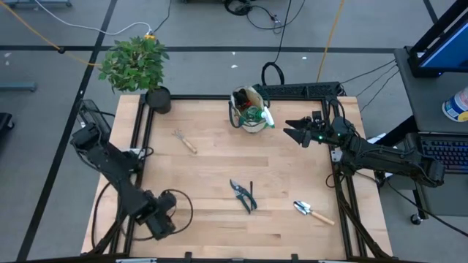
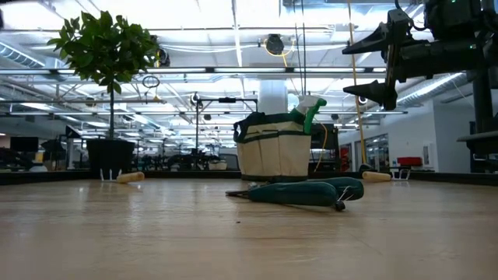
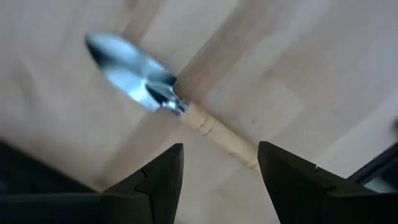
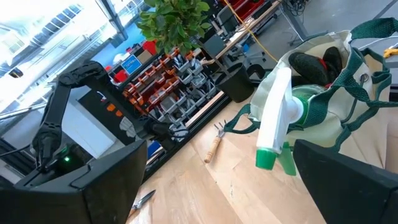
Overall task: Pick & Place Garden tools in Gardening bag
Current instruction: Put the left trowel into the gardening bag
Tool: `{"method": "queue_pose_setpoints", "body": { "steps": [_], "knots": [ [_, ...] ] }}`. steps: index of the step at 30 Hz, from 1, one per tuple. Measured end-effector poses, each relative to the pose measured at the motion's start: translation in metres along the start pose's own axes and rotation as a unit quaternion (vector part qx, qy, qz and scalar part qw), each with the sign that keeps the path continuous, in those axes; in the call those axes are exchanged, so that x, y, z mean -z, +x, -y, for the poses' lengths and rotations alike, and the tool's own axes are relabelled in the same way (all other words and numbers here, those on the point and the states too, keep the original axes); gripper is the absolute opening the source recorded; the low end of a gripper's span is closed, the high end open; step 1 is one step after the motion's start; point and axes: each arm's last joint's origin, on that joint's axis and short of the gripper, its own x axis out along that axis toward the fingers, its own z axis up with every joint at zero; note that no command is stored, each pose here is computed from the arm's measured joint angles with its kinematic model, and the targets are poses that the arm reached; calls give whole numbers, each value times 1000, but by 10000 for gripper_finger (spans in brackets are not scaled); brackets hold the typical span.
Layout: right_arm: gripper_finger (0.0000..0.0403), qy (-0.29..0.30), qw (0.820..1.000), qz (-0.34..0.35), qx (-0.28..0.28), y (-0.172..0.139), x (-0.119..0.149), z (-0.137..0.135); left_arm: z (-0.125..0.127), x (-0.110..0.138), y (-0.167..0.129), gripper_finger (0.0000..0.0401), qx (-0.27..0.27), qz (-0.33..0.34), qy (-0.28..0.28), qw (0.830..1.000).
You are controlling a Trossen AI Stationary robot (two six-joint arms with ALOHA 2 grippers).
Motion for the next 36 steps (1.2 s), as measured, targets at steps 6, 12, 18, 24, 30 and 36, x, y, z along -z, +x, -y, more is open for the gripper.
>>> {"method": "queue_pose_setpoints", "body": {
  "steps": [6, 12, 18, 24, 30, 36],
  "knots": [
    [394, 0, 1000, 0, 0, 0, 0, 0, -3, 32, 3, 214, -10, 16, 302, 953],
    [394, 0, 1000, 0, 0, 0, 0, 0, -7, 53, 4, 214, -41, 73, 579, 811],
    [394, 0, 1000, 0, 0, 0, 0, 0, -8, 58, 4, 214, -71, 98, 713, 690],
    [394, 0, 1000, 0, 0, 0, 0, 0, -7, 53, 7, 214, -80, 99, 770, 625],
    [394, 0, 1000, 0, 0, 0, 0, 0, -7, 48, 21, 214, -67, 113, 792, 597],
    [394, 0, 1000, 0, 0, 0, 0, 0, -10, 41, 29, 214, -78, 112, 808, 573]
  ]
}}
